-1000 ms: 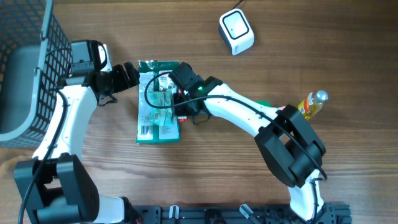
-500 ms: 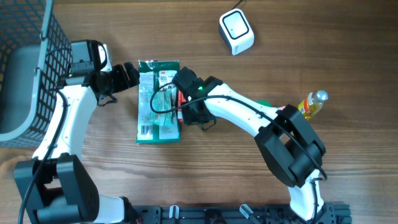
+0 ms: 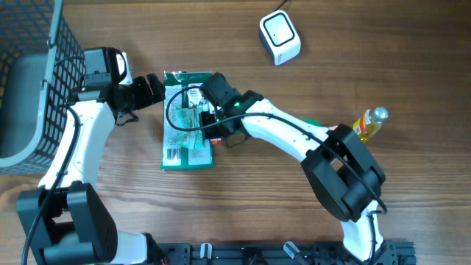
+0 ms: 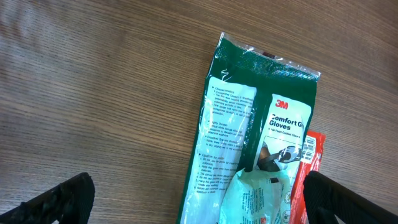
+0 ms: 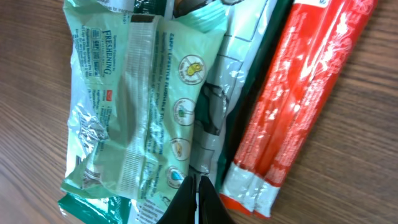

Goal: Scan the item barcode
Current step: 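Release the jar and swing the right gripper left over the red stick, then lower the open right gripper onto the end of the red stick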

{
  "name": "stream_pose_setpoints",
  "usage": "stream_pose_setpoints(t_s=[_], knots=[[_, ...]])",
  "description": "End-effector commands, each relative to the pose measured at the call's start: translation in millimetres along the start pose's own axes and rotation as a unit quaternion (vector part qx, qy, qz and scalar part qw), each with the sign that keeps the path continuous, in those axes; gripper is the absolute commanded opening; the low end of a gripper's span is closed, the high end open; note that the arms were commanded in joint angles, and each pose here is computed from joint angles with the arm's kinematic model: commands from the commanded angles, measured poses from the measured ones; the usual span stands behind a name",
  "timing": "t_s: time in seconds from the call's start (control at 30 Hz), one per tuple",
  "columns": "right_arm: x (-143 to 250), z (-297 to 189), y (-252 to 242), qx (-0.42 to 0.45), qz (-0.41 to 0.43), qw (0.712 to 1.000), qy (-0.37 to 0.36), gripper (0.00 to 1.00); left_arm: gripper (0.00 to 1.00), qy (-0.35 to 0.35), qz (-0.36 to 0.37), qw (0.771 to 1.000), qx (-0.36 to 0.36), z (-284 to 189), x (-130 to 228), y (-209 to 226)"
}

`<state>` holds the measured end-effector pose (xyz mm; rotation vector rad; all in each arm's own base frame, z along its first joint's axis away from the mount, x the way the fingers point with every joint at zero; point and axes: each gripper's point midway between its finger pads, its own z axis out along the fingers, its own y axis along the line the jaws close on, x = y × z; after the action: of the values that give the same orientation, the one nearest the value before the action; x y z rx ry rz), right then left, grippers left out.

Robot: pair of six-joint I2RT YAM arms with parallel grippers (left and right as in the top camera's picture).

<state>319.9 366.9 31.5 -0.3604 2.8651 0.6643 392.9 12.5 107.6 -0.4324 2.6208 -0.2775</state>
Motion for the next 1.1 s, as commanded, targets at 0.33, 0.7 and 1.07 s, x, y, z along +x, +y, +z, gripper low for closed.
stream_pose_setpoints(t_s=[0.33,0.7,1.07], knots=[[25,21,-36,0.090,0.021,0.995,0.034,0.04,1.00,-0.015,0.003,1.000,-0.002,-7,-9,1],[61,-7,-94,0.179,-0.031,0.973,0.141,0.04,1.00,-0.015,0.003,1.000,-0.002,-7,-9,1],[28,-22,-63,0.068,0.036,0.991,0.109,0.05,1.00,-0.015,0.003,1.000,-0.002,-7,-9,1]])
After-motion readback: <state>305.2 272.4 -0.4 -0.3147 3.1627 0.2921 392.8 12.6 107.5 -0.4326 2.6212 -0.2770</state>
